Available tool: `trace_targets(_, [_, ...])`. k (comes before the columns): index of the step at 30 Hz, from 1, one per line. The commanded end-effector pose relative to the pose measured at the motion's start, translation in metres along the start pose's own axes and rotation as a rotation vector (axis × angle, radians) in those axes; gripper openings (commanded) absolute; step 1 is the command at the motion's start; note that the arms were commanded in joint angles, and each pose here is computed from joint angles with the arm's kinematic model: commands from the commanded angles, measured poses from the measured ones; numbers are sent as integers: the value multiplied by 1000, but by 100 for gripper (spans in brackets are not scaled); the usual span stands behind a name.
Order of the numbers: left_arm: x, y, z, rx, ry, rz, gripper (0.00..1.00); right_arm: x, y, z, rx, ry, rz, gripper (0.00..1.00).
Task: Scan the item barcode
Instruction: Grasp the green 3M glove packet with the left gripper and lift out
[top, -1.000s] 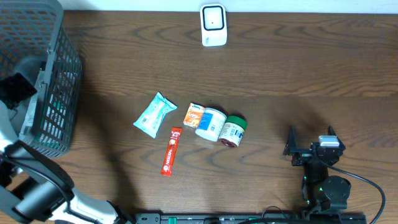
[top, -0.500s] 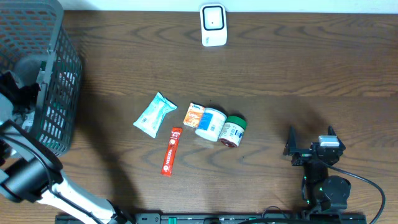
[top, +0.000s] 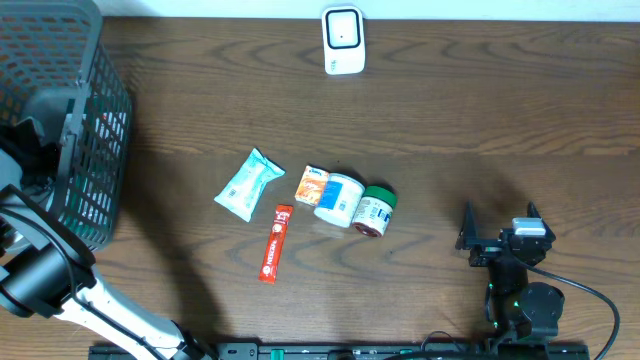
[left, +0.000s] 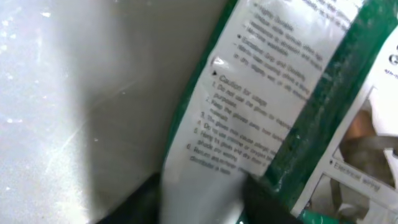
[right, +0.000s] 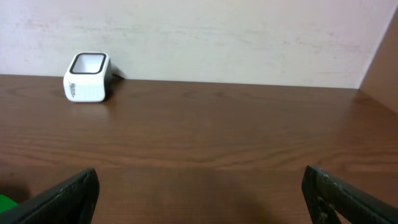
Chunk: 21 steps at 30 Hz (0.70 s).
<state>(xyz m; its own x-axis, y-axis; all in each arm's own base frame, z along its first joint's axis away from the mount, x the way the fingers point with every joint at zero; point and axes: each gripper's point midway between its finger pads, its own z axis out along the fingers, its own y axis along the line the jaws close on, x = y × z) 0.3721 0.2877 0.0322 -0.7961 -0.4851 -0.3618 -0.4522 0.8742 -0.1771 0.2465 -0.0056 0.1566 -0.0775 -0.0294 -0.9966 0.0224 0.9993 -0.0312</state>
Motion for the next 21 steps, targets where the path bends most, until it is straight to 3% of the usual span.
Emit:
trace_targets(1, [4,-10,3,48,15,-3,35,2,3,0,-11,5,-5,99])
trace_targets(2, [0,-10,-2,46,0,0,33,2,3,0,-11,5,-5,99])
trace_targets(5, [-14,-20,-22,78,-60,17,11,2,3,0,-11,6,-5,99])
trace_targets(6, [-21,-25,-32,91,-87,24,7,2,3,0,-11,5,-5,99])
trace_targets(11, [-47,-38,-80,99,-219,51,7,2,3,0,-11,5,-5,99])
trace_targets(21, [-88,-58,-197,76,-521,-54,7,2,3,0,-11,5,-5,99])
